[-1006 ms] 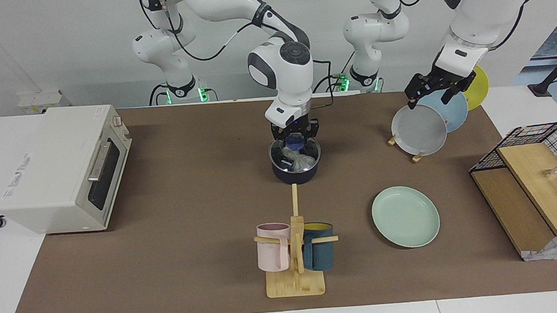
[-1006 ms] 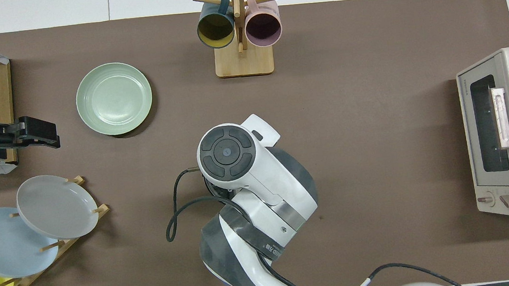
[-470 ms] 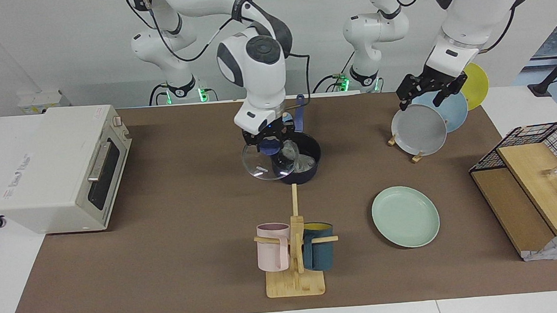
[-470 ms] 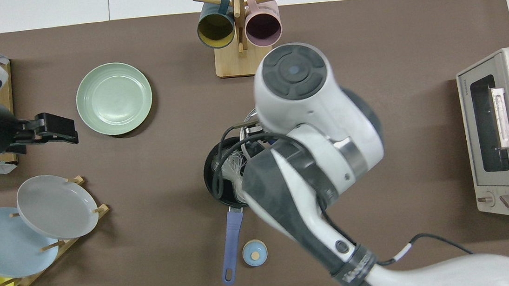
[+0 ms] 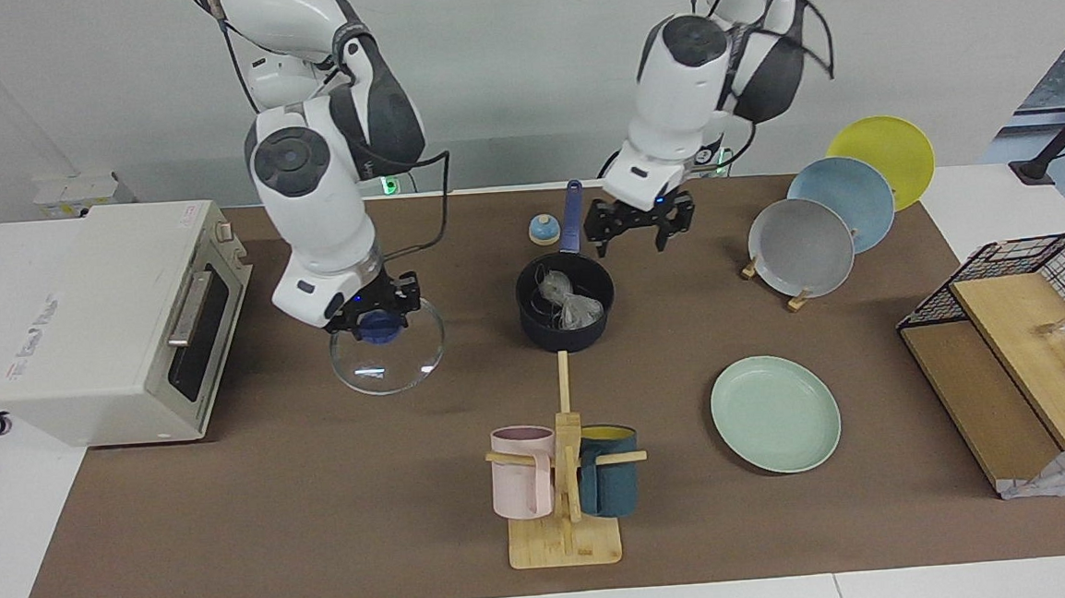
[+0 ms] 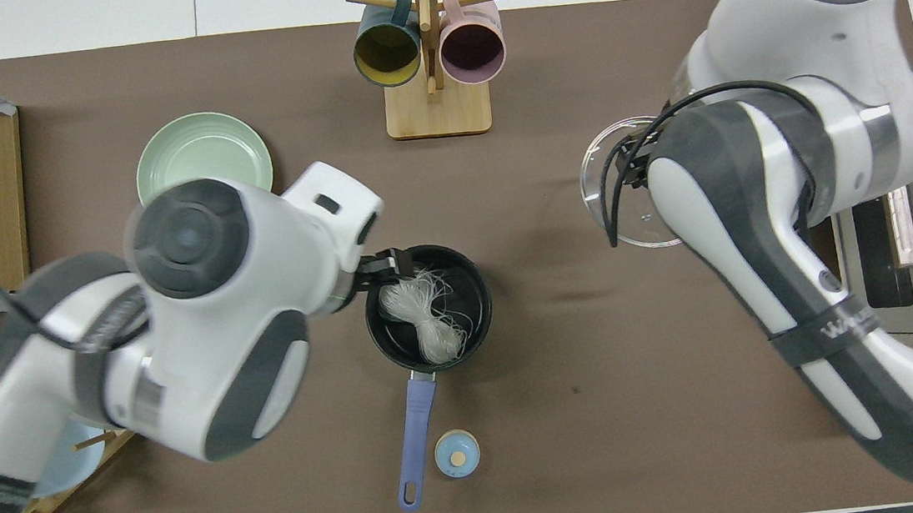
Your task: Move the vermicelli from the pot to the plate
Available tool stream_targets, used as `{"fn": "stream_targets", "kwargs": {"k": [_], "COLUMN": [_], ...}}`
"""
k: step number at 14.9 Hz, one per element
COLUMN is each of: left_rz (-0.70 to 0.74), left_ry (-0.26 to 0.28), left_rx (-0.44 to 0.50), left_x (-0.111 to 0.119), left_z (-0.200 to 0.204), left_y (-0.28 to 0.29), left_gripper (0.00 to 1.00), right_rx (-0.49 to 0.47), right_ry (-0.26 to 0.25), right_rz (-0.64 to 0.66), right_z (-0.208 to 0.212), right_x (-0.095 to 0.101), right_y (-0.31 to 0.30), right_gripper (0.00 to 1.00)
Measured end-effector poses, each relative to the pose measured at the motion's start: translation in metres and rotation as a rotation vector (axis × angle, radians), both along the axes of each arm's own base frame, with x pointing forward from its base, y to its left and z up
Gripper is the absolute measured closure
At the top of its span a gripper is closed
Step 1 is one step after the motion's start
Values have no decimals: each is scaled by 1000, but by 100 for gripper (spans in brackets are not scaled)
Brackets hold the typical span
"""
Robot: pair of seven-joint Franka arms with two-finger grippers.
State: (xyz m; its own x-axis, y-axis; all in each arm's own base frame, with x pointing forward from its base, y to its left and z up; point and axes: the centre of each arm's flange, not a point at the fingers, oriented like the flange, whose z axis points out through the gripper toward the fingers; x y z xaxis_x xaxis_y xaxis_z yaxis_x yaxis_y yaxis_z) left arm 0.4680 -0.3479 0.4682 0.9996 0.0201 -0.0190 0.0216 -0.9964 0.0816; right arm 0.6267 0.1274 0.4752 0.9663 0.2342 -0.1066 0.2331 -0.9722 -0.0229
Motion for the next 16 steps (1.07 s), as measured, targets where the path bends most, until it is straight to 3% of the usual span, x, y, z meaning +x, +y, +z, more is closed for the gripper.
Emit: {"fn": "stream_targets", "kwargs": {"k": [4, 9, 16], "left_rz": [-10, -15, -39], "left_ry": [45, 45, 58], "left_rx": [21, 22, 33], "left_x": [-15, -21, -26], "left_z": [-73, -98, -135], "left_y": [-42, -46, -59], "left_gripper": [0, 0, 0], "right_rx": [-13, -38, -33], "right_ry": [-10, -74, -72], "right_rz": [21, 62, 55], "right_z": [-36, -86, -128], "right_x": [-3, -29, -47], "right_y": [-47, -65, -108], "right_gripper": [33, 33, 33]}}
